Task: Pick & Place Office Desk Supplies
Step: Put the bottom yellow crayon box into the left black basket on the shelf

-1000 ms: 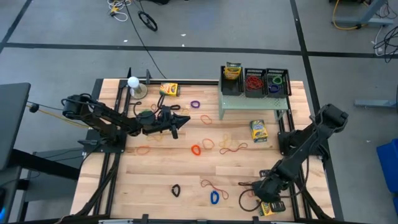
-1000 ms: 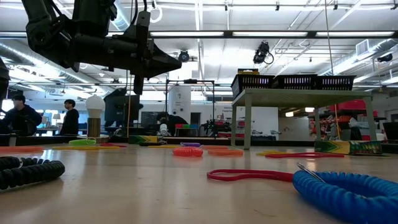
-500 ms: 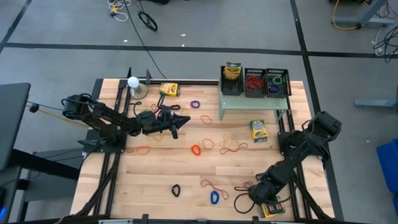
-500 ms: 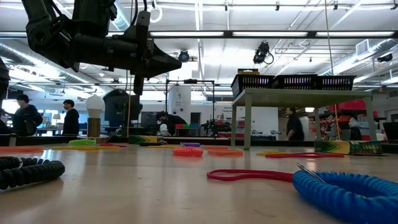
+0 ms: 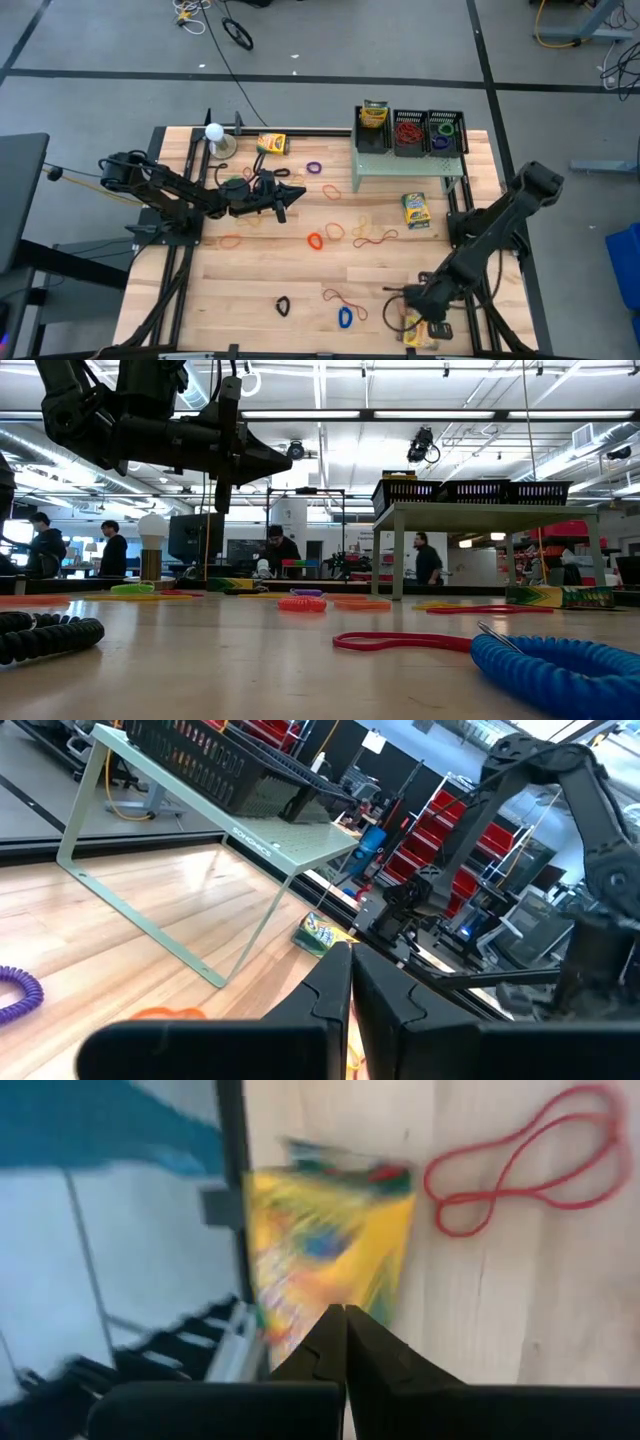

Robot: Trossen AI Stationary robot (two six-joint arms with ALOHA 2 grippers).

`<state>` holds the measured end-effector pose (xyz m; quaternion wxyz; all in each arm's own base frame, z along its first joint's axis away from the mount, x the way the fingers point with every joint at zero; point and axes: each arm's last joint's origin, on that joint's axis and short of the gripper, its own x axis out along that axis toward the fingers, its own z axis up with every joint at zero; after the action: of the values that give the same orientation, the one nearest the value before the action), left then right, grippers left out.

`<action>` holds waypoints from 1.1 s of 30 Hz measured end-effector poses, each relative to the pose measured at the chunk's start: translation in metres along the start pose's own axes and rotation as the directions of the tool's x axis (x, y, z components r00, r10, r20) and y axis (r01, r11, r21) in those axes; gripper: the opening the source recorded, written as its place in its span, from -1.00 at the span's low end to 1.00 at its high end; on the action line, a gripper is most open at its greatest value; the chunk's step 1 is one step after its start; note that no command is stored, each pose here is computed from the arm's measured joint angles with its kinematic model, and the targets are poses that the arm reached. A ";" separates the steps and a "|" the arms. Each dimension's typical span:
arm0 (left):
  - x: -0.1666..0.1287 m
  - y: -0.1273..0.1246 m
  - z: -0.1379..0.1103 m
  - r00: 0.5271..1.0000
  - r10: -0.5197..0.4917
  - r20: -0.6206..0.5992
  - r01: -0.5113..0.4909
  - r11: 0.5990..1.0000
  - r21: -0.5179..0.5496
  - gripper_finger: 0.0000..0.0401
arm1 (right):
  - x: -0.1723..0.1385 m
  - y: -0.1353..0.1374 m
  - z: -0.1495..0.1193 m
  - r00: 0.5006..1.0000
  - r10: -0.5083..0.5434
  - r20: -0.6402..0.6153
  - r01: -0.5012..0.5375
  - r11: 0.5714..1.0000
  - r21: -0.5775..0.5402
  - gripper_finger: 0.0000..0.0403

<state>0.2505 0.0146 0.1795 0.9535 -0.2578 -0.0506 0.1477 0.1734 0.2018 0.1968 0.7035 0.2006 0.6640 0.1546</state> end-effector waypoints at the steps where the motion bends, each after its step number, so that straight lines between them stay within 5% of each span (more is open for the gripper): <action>1: 0.000 0.000 0.000 1.000 0.000 0.000 0.000 1.000 0.000 -0.90 | -0.007 0.000 -0.001 1.000 0.003 0.030 -0.004 1.000 0.022 -0.99; 7: 0.000 0.000 0.000 1.000 0.000 0.000 0.000 1.000 -0.002 -0.90 | -0.050 -0.006 -0.010 0.977 -0.031 0.213 -0.003 0.988 0.155 -0.99; 11: 0.000 0.000 0.000 1.000 -0.005 -0.003 0.005 1.000 -0.003 -0.90 | -0.052 -0.010 -0.012 0.982 -0.048 0.180 0.011 0.980 0.197 -0.92; 20: 0.000 0.000 0.000 1.000 -0.016 -0.010 0.016 1.000 -0.003 -0.90 | -0.007 -0.002 0.009 0.997 0.010 0.078 0.002 0.988 -0.155 -0.25; 27: 0.000 -0.001 -0.001 0.999 -0.033 -0.029 0.033 0.999 0.022 -0.90 | 0.014 -0.014 0.026 0.998 -0.042 0.055 0.064 0.851 -0.522 -0.13; 33: 0.000 0.001 -0.006 0.996 -0.032 -0.081 0.034 0.999 0.022 -0.90 | 0.026 -0.020 0.041 0.999 0.013 0.036 0.017 0.712 -0.702 -0.22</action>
<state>0.2510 0.0127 0.1740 0.9600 -0.2516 -0.0145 0.1221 0.2155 0.1943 0.1657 0.7398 -0.0794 0.5421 0.3906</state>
